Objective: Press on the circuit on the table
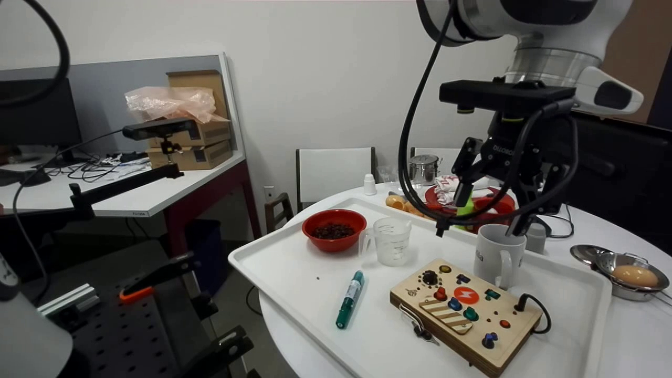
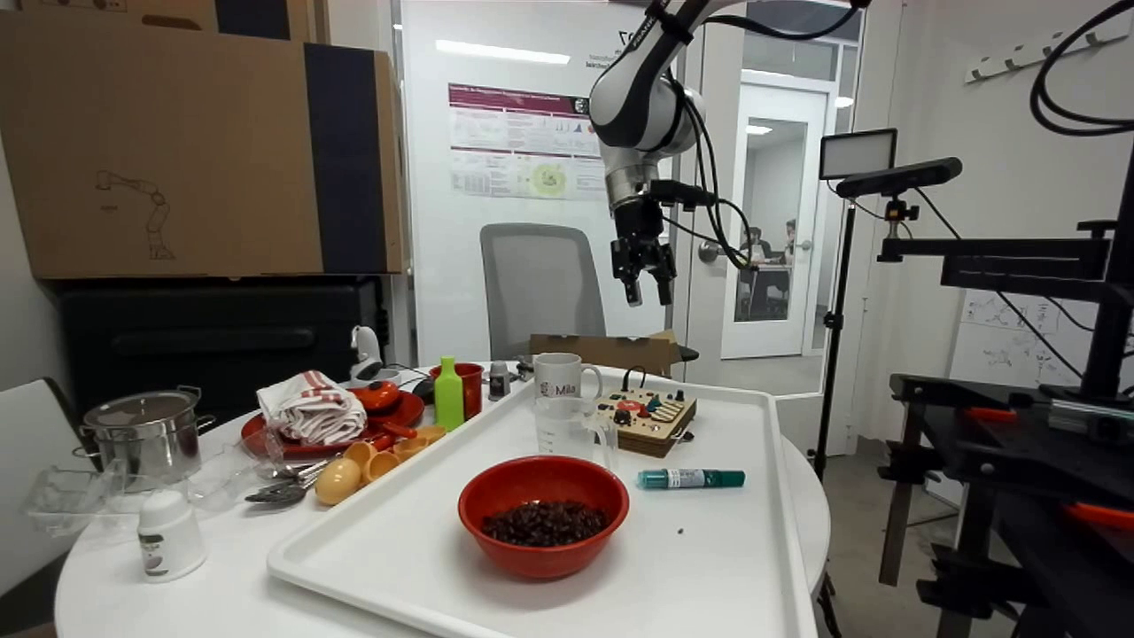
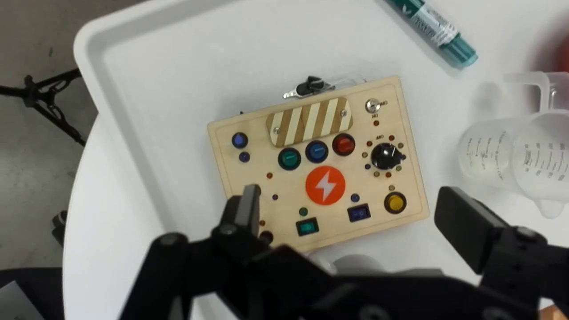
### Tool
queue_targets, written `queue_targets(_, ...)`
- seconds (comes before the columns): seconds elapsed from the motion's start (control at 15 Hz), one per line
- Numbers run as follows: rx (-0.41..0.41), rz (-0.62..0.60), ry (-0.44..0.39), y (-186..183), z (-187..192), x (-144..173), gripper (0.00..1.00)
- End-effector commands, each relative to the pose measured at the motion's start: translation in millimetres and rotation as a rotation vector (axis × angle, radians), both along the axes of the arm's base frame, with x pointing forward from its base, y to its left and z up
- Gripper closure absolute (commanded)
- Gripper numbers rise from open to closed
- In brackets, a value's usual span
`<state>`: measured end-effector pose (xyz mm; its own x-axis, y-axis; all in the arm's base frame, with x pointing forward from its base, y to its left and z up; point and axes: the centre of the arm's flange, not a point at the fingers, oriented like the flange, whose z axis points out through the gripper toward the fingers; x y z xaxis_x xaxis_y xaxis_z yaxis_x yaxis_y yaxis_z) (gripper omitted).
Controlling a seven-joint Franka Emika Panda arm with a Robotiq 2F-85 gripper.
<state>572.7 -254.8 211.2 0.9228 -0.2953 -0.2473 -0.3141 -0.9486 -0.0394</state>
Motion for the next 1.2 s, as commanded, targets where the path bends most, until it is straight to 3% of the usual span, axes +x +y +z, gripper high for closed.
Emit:
queue_targets(0.0, -0.075, -0.038, -0.111, 9, -14, -7, 0.0)
queue_targets(0.33, -0.172, -0.133, -0.172, -6, -31, -22, 0.0)
queue_targets(0.4, -0.182, -0.152, -0.175, -10, -33, -26, 0.1)
queue_targets(0.47, -0.187, -0.17, -0.175, -13, -35, -29, 0.26)
queue_targets(1.13, -0.19, -0.242, -0.162, -11, -51, -27, 1.0)
